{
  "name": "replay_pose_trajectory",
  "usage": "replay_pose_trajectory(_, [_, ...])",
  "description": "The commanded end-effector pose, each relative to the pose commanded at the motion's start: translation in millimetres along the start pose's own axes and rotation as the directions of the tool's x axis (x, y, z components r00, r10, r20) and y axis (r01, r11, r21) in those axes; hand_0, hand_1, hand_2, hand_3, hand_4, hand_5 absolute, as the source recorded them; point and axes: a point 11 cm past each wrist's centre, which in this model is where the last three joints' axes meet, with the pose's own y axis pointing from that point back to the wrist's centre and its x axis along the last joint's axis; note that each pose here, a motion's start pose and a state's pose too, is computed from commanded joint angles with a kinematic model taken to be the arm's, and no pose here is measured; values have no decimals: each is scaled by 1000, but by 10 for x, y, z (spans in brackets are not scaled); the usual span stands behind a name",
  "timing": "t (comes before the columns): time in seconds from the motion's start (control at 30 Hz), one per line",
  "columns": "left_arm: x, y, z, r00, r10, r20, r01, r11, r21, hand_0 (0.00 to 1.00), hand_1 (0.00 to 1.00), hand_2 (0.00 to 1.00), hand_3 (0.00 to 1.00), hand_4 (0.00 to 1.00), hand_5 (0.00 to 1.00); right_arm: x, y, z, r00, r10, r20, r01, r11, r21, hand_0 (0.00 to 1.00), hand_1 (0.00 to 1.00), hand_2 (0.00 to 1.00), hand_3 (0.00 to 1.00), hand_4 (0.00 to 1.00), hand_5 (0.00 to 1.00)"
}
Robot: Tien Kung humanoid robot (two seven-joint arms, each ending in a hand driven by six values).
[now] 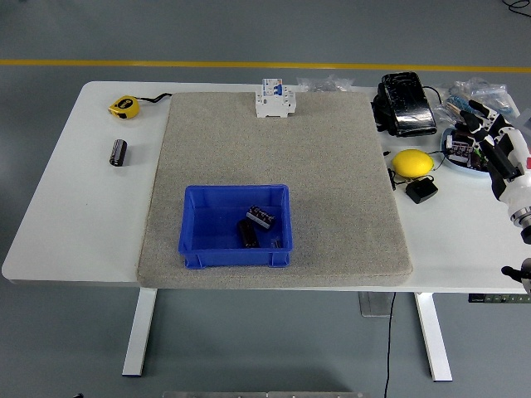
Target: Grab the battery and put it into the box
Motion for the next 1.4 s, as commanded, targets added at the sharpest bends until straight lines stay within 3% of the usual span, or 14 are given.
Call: replay_pose_trajectory(1.4, [-2, 0, 12, 1000, -4, 2, 4, 1000, 0, 690, 658, 757, 692, 701, 533, -45, -46, -21, 1000, -9, 21, 9, 1000, 3, 770, 770, 809, 826, 998, 720])
